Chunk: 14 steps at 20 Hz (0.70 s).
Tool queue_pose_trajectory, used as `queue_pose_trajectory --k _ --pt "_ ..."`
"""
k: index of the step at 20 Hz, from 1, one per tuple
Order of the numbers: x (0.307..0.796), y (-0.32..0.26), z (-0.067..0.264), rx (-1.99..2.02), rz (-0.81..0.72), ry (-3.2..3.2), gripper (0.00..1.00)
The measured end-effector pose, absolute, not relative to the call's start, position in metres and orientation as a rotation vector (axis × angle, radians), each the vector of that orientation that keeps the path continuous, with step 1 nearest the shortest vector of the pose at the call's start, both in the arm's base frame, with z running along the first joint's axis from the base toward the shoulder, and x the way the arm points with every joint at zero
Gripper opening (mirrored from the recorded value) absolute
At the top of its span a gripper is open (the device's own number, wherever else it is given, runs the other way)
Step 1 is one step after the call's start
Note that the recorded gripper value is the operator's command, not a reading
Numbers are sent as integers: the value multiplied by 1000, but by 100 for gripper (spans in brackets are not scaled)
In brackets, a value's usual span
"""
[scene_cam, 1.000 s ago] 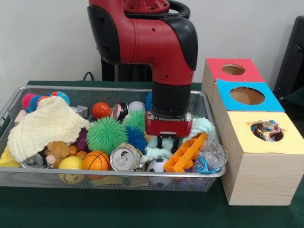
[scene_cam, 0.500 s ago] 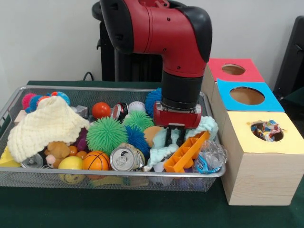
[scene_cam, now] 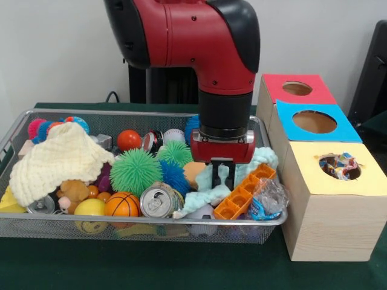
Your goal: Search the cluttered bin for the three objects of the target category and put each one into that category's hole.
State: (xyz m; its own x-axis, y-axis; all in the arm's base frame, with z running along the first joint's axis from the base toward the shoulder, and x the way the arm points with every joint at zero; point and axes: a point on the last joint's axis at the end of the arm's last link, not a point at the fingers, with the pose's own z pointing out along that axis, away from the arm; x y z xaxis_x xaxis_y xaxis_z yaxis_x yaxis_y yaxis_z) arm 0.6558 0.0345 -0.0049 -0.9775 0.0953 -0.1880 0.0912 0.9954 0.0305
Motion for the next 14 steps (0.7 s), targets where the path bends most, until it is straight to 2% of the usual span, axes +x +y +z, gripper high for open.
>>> queue_pose_trajectory --k 5,14 --pt "657 42 14 107 -3 2982 0" --pt "667 95 65 -30 -117 3050 0"
